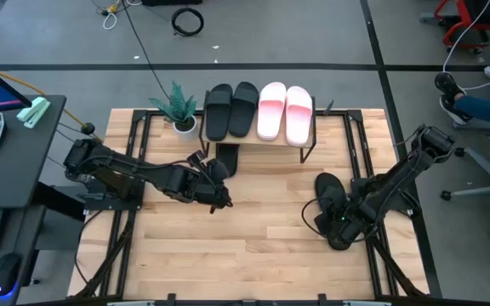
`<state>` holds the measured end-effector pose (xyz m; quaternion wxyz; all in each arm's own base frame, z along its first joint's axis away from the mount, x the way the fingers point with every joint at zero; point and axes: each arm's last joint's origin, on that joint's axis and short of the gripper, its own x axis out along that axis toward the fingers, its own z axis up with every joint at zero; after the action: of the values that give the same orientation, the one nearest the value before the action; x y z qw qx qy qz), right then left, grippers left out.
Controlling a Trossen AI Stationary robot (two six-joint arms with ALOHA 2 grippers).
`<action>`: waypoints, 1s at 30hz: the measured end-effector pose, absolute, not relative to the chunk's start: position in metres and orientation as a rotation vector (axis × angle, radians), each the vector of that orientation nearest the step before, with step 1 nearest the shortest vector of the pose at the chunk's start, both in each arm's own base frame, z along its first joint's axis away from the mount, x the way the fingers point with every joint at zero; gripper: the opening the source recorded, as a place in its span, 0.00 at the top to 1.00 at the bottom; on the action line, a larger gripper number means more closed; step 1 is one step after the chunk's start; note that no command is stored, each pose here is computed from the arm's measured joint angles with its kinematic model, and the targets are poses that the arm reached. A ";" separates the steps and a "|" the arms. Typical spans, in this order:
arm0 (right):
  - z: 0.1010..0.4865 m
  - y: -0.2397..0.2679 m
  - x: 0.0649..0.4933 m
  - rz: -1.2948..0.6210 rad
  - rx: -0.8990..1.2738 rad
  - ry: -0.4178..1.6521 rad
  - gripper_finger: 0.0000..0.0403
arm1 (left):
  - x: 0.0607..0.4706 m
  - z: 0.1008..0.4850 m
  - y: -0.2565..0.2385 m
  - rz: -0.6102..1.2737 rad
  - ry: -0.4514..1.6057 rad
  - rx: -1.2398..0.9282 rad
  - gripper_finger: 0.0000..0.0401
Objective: Pick and place slides into the shelf
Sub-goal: Put the black slipper under the shelf
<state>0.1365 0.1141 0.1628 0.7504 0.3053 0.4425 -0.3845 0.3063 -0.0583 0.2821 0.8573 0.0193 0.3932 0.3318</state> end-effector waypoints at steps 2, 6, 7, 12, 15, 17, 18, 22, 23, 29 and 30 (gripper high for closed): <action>0.163 0.117 0.140 -0.804 0.698 0.928 0.98 | 0.305 0.282 -0.058 0.700 0.838 0.048 0.97; 0.171 0.129 0.155 -0.628 0.775 0.788 0.99 | 0.300 0.280 -0.062 0.701 0.867 0.060 0.98; 0.175 0.132 0.160 -0.579 0.793 0.747 0.99 | 0.299 0.280 -0.064 0.699 0.873 0.063 0.98; 0.192 0.144 0.184 -0.359 0.802 0.565 0.99 | 0.287 0.282 -0.078 0.687 0.883 0.049 0.95; 0.198 0.142 0.198 -0.306 0.794 0.490 0.99 | 0.276 0.288 -0.087 0.673 0.869 0.021 0.94; 0.198 0.140 0.207 -0.297 0.774 0.456 0.99 | 0.270 0.295 -0.092 0.656 0.836 -0.006 0.94; 0.197 0.138 0.211 -0.303 0.759 0.446 0.99 | 0.267 0.298 -0.095 0.644 0.829 -0.011 0.95; 0.182 0.126 0.232 -0.388 0.744 0.439 0.99 | 0.256 0.309 -0.102 0.601 0.783 -0.040 0.98; 0.178 0.124 0.238 -0.414 0.746 0.445 0.99 | 0.253 0.312 -0.104 0.592 0.770 -0.046 0.98; 0.174 0.107 0.293 -0.515 0.633 0.527 0.99 | 0.247 0.318 -0.104 0.606 0.727 -0.031 0.98; 0.176 0.101 0.302 -0.544 0.593 0.553 1.00 | 0.247 0.318 -0.104 0.610 0.727 -0.023 0.97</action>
<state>0.3018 0.1009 0.1760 0.8831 0.2851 0.2656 -0.2613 0.2472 -0.1036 0.3179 0.8895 -0.0113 0.3499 0.2936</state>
